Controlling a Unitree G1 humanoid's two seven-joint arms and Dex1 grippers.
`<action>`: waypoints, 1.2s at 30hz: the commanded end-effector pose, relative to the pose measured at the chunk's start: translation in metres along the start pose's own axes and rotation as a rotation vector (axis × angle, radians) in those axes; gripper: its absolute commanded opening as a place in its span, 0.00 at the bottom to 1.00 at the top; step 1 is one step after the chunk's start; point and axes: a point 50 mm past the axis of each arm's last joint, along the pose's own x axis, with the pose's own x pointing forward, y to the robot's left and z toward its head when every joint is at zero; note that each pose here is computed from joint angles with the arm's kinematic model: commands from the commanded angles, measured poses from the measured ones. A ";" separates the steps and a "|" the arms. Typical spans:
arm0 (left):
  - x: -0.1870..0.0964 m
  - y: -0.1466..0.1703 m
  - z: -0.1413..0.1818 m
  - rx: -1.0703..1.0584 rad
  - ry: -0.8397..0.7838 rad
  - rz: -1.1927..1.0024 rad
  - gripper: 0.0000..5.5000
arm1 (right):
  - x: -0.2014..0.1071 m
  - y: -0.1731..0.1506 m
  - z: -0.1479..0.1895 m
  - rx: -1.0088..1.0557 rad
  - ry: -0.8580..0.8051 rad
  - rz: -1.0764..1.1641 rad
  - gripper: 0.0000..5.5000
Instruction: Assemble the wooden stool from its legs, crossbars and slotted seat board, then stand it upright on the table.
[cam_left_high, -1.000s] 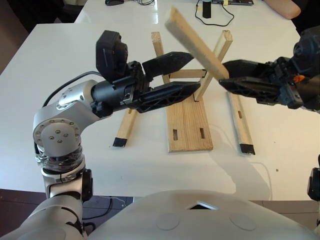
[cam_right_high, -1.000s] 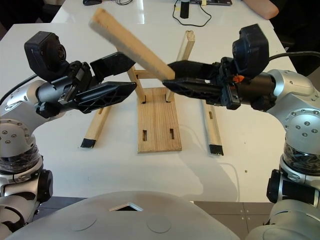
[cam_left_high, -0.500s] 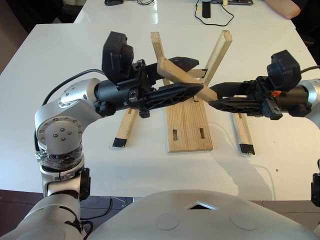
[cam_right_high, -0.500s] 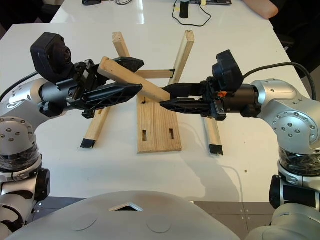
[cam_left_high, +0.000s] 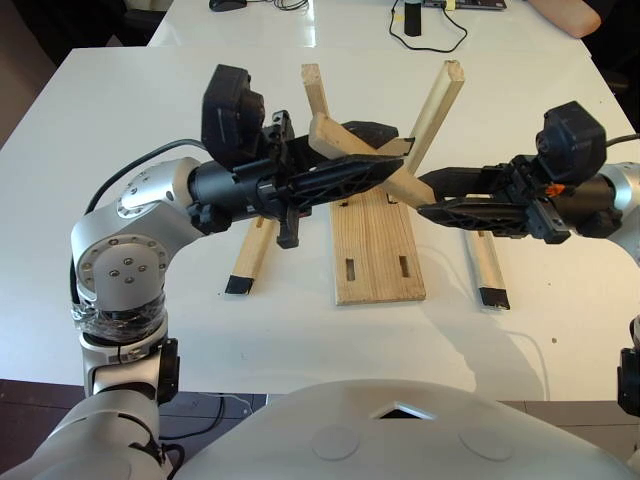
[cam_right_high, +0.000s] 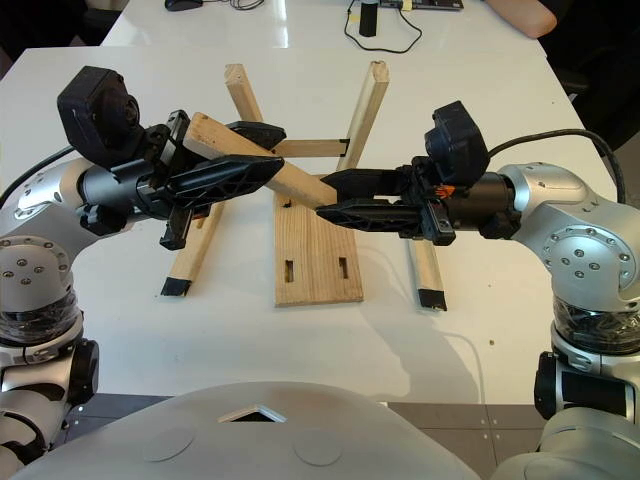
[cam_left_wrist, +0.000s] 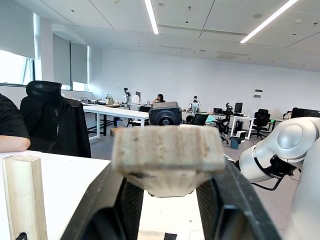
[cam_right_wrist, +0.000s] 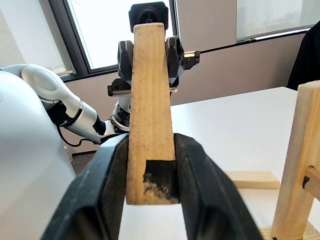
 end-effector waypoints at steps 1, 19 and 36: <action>0.001 -0.001 -0.005 -0.010 0.049 -0.022 0.23 | 0.003 -0.001 0.001 -0.042 0.002 -0.029 0.24; -0.112 0.024 0.011 0.138 0.500 0.322 0.23 | -0.019 -0.007 -0.051 -0.059 0.180 -0.292 0.41; -0.184 0.025 -0.039 0.234 1.010 0.388 0.23 | -0.014 -0.003 -0.071 -0.089 0.240 -0.363 0.41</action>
